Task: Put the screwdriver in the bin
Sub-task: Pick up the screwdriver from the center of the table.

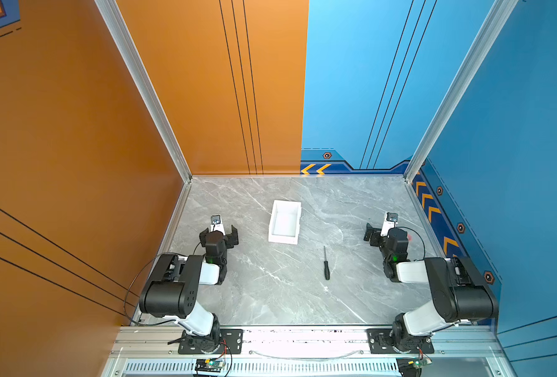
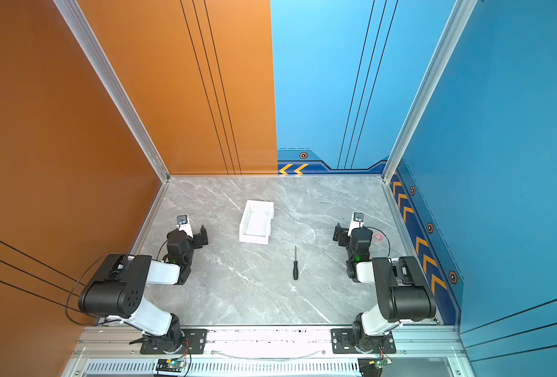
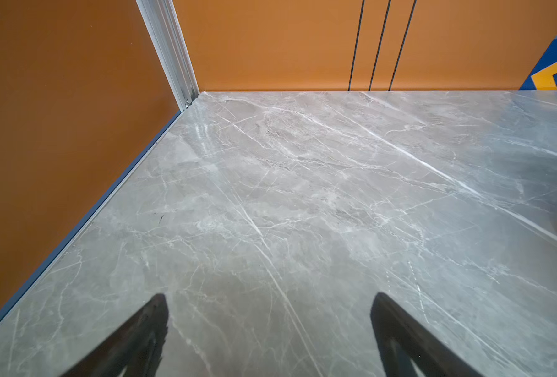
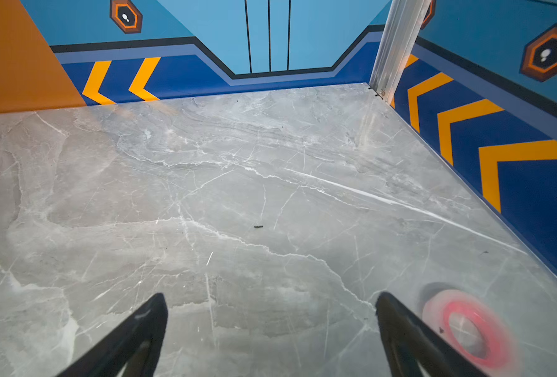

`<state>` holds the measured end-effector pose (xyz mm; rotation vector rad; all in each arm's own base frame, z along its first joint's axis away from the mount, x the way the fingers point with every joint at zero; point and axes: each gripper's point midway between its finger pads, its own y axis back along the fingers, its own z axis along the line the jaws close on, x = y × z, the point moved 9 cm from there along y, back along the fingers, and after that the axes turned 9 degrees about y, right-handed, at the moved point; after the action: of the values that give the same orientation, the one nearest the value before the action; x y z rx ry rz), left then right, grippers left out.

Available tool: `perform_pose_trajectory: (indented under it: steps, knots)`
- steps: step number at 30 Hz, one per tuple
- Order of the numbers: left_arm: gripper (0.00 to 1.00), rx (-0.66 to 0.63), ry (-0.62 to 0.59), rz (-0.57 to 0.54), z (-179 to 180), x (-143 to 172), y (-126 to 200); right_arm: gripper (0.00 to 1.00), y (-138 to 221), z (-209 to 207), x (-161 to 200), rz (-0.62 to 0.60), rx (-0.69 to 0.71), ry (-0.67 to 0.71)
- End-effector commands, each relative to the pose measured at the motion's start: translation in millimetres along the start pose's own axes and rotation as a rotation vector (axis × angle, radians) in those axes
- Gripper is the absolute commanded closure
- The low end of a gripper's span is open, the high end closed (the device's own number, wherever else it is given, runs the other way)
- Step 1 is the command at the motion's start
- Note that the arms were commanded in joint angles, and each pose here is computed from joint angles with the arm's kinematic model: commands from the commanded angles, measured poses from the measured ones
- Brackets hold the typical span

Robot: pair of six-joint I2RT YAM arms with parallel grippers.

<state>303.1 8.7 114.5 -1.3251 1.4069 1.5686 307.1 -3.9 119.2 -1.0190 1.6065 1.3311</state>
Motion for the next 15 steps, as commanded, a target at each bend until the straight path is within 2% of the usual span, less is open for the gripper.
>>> perform_pose_trajectory:
  steps: [1,15]
  knots:
    - [0.02,-0.010,0.000,-0.023,-1.9,-7.2,-0.8,0.00,-1.6,0.2,-4.4,-0.013,0.015,0.018]
    - [0.02,-0.009,-0.001,-0.022,-1.9,-7.0,-0.8,0.00,-1.5,0.0,-4.2,-0.013,0.016,0.017]
